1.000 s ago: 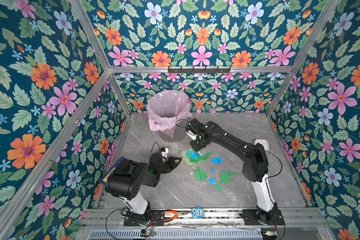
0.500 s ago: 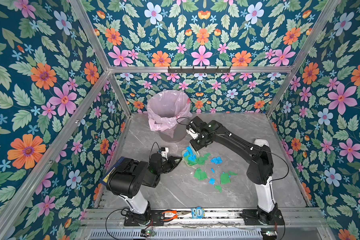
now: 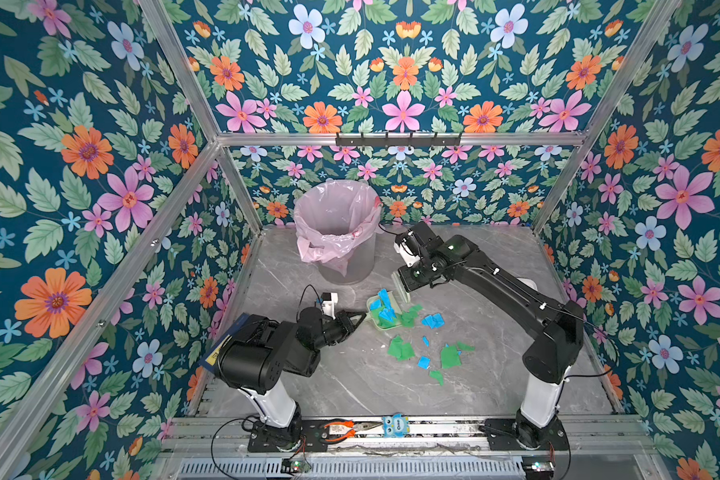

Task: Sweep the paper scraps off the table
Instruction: 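Lift the loaded dustpan with the left gripper while the right raises the brush, then carry the dustpan with the left gripper toward the wastebasket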

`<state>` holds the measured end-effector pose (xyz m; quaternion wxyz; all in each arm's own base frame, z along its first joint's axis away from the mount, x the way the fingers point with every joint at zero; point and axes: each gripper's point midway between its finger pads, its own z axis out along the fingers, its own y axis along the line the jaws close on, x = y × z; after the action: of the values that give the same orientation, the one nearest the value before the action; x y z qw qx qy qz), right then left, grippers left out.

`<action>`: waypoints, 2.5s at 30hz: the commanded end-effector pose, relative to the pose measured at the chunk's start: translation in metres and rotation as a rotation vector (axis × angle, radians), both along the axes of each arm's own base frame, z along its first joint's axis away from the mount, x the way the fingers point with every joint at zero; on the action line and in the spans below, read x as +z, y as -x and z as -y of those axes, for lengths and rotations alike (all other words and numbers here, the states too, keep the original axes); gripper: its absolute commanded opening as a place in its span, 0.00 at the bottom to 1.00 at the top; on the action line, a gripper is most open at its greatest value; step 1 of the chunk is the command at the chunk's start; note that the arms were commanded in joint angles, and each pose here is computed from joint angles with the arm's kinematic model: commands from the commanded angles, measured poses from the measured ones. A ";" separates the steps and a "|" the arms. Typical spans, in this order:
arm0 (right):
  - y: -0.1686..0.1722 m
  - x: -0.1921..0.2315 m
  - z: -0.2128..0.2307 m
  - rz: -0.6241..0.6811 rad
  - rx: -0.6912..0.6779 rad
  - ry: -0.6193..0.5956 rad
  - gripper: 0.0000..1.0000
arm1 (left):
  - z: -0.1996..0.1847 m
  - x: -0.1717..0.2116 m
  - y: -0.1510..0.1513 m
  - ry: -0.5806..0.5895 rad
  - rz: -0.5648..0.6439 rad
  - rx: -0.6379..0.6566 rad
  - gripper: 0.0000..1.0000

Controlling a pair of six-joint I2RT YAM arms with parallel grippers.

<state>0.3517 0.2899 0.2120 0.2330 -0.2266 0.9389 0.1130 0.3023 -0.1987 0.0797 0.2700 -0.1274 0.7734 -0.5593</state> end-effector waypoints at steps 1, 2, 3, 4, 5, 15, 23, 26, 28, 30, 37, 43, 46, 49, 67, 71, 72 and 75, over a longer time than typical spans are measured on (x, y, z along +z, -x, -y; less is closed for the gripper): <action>-0.005 0.006 0.010 0.036 -0.052 -0.014 0.00 | 0.006 0.022 -0.002 0.083 0.050 -0.026 0.00; -0.005 0.006 0.015 0.033 -0.061 -0.015 0.00 | 0.006 0.024 -0.002 0.096 0.052 -0.027 0.00; -0.005 0.007 0.018 0.035 -0.071 -0.019 0.00 | 0.007 0.026 -0.002 0.111 0.053 -0.029 0.00; -0.004 0.008 0.021 0.035 -0.081 -0.023 0.00 | 0.008 0.027 -0.002 0.122 0.053 -0.031 0.00; -0.004 0.009 0.025 0.038 -0.087 -0.026 0.00 | 0.008 0.029 -0.003 0.132 0.055 -0.034 0.00; -0.004 0.027 0.043 0.098 -0.139 -0.040 0.00 | 0.007 0.039 0.000 0.152 0.068 -0.024 0.00; 0.003 0.061 0.059 0.164 -0.168 -0.083 0.00 | 0.008 0.063 0.003 0.193 0.098 -0.032 0.00; 0.003 0.065 0.066 0.189 -0.183 -0.077 0.00 | 0.010 0.077 0.003 0.215 0.111 -0.046 0.00; 0.004 0.061 0.071 0.186 -0.193 -0.061 0.00 | 0.010 0.082 0.003 0.217 0.112 -0.048 0.00; 0.005 0.058 0.074 0.181 -0.202 -0.056 0.00 | 0.010 0.088 0.003 0.214 0.114 -0.047 0.00; 0.006 0.057 0.089 0.211 -0.254 -0.061 0.00 | 0.009 0.099 0.000 0.142 0.109 -0.019 0.00; 0.007 0.059 0.098 0.212 -0.273 -0.060 0.00 | 0.008 0.124 0.002 0.133 0.127 -0.018 0.00; 0.008 0.062 0.100 0.221 -0.274 -0.062 0.00 | 0.008 0.137 0.004 0.169 0.133 -0.020 0.00; 0.009 0.064 0.103 0.229 -0.280 -0.062 0.00 | 0.008 0.149 0.006 0.213 0.146 -0.020 0.00; 0.016 0.066 0.102 0.222 -0.277 -0.091 0.00 | 0.005 0.199 0.004 0.295 0.172 0.000 0.00; 0.016 0.065 0.102 0.218 -0.280 -0.093 0.00 | 0.006 0.210 -0.003 0.269 0.165 0.009 0.00; 0.016 0.065 0.101 0.216 -0.279 -0.097 0.00 | 0.006 0.214 -0.005 0.264 0.162 0.012 0.00; 0.017 0.066 0.101 0.216 -0.279 -0.104 0.00 | 0.008 0.223 -0.011 0.260 0.148 0.011 0.00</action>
<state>0.3346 0.1880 0.2740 0.3520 -0.0962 0.9260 0.0966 0.3089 -0.2057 0.3029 0.3177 -0.1185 0.6605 -0.6698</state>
